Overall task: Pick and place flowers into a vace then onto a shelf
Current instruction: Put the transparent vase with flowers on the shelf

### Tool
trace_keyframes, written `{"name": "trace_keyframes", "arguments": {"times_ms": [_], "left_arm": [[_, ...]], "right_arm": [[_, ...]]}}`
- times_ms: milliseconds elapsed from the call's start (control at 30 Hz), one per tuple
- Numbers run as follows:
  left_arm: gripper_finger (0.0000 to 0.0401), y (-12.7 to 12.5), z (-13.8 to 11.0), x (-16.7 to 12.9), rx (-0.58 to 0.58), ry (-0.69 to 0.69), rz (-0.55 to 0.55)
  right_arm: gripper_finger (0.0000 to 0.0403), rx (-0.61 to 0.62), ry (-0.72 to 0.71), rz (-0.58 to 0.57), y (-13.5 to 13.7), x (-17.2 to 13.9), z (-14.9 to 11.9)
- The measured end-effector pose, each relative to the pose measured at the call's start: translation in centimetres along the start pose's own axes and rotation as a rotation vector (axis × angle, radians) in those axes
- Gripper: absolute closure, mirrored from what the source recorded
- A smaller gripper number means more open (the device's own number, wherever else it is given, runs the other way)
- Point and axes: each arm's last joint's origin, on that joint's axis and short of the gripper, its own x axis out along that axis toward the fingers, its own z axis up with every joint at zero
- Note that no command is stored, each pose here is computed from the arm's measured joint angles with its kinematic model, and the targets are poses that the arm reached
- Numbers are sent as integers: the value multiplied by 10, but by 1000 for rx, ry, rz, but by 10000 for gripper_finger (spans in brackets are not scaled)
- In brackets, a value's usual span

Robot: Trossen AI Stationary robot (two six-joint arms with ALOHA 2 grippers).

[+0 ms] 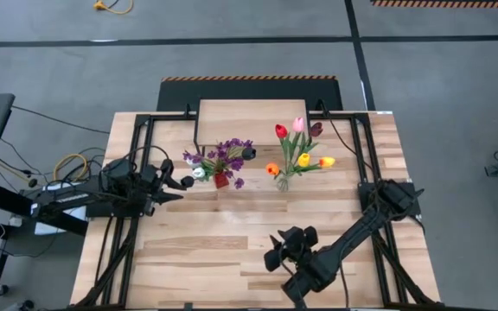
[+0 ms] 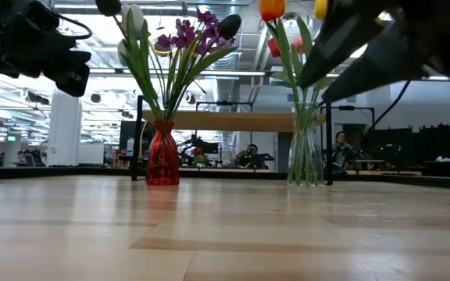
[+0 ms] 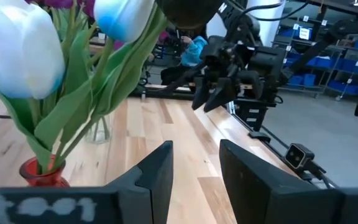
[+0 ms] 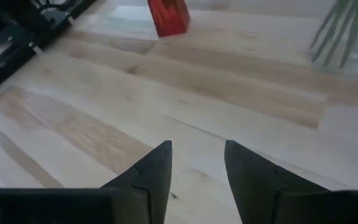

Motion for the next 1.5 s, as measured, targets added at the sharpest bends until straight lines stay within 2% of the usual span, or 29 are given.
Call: {"name": "trace_keyframes", "arguments": {"times_ms": [100, 233, 433, 600, 767, 900, 1000, 1167, 1267, 1400, 1500], "left_arm": [[282, 0, 0, 0, -4, 1, -3], [282, 0, 0, 0, -19, 3, -2], [282, 0, -1, 0, -21, 4, -4], [282, 0, -1, 0, -22, 5, -4], [282, 0, -1, 0, -22, 5, -4], [282, 0, -1, 0, -22, 5, -3], [282, 0, -1, 0, -23, 6, -3], [282, 0, -1, 0, -23, 6, -3], [282, 0, -1, 0, -23, 6, -3], [282, 0, -1, 0, -23, 6, -3], [282, 0, -1, 0, -23, 6, -3]], "right_arm": [[258, 51, 2, 9, 0, 10, -2], [257, 27, -9, -33, -6, 20, 1], [251, -106, 33, -159, -22, 20, 3], [250, -258, 25, -221, -36, -3, 8], [274, -491, -67, -139, -44, -48, 30], [291, -513, -201, -22, -58, -76, 53], [294, -516, -239, 20, -71, -84, 69], [294, -438, -323, 77, -81, -74, 84], [294, -393, -318, 88, -72, -59, 87], [294, -508, -248, 131, -47, -37, 86], [294, -602, -163, 219, -28, -23, 83]]}}
